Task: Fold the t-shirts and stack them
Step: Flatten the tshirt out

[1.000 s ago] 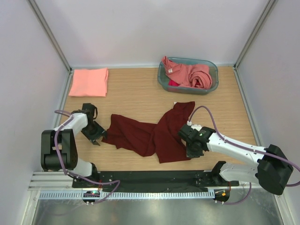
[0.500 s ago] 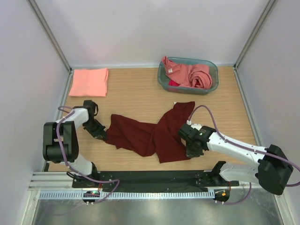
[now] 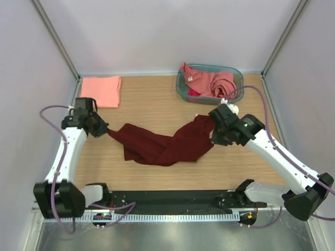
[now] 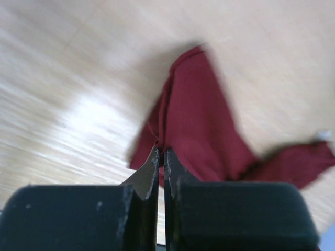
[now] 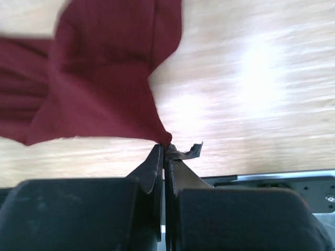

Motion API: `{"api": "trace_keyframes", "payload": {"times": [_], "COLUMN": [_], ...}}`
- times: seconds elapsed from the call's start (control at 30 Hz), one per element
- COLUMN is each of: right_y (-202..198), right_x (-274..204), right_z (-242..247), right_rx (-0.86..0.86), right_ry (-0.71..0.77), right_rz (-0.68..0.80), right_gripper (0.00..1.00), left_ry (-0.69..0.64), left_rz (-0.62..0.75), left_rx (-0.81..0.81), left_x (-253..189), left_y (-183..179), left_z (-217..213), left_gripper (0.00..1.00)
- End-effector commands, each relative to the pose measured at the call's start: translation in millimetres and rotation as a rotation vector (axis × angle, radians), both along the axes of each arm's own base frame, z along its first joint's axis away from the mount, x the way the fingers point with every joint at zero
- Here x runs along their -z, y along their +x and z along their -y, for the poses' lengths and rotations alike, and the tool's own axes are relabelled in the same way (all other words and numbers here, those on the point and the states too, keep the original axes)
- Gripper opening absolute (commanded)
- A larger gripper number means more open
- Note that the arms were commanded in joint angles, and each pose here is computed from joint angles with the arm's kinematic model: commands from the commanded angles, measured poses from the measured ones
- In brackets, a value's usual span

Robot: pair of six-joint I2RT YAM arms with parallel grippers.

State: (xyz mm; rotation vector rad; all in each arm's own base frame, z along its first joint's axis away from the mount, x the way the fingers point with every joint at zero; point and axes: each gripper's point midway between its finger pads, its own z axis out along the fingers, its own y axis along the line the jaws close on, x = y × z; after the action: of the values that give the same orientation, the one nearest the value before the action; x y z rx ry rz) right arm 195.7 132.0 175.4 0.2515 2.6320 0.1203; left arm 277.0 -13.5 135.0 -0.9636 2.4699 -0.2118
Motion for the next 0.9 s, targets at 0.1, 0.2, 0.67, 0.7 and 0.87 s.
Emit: {"api": "trace_keyframes", "payload": {"times": [0.1, 0.2, 0.67, 0.7, 0.87], "right_y": [29, 30, -34, -40, -79], "right_x": [-124, -179, -360, -366, -404], "right_z": [41, 56, 118, 115, 107], "right_rx": [0.095, 0.128, 0.169, 0.135, -0.039], "right_ry": [-0.035, -0.022, 0.216, 0.248, 0.375], "right_rz": [0.266, 0.403, 0.993, 1.015, 1.170], "right_gripper": [0.01, 0.01, 0.01, 0.01, 0.01], "left_ry": [0.083, 0.139, 0.314, 0.309, 0.317], "left_rz": [0.251, 0.396, 0.957, 1.000, 1.161], "left_rx": [0.044, 0.069, 0.114, 0.120, 0.108], "left_x": [-123, -178, -378, -389, -428], "left_y": [-9, -7, -54, -60, -110], "left_z": [-2, -2, -7, -6, -11], "left_gripper": [0.00, 0.00, 0.00, 0.00, 0.00]}}
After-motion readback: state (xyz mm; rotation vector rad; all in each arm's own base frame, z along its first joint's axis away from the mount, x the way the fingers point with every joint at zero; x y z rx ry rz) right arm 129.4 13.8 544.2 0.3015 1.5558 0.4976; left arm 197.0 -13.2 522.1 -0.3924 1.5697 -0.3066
